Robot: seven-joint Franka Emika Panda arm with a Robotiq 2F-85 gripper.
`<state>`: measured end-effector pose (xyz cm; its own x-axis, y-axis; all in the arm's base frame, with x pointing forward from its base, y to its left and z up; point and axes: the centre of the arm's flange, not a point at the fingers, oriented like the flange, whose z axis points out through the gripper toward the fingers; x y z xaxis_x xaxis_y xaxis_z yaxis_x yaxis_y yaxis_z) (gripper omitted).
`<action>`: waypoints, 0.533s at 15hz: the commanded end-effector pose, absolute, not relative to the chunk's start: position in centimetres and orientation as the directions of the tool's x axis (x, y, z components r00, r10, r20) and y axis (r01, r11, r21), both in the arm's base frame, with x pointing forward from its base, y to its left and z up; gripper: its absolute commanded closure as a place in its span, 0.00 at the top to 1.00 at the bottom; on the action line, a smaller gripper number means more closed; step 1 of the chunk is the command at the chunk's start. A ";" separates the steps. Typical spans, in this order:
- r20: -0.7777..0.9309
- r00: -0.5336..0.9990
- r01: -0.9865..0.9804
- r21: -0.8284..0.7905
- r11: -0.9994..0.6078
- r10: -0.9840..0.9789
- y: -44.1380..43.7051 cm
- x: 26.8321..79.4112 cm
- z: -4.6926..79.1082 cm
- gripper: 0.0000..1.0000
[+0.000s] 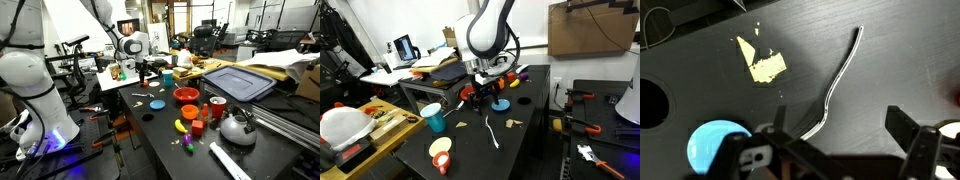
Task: Pick up the silver fork and put it on the table to the right of the blue plate
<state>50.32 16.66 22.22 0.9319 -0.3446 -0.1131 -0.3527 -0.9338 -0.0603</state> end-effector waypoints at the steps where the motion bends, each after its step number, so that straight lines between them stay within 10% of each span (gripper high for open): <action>1: -0.114 0.912 -0.404 -0.068 -0.912 -0.395 17.0 50.0 21.2 1.00; 8: -0.167 0.902 -0.410 -0.043 -0.911 -0.398 18.1 49.6 17.4 1.00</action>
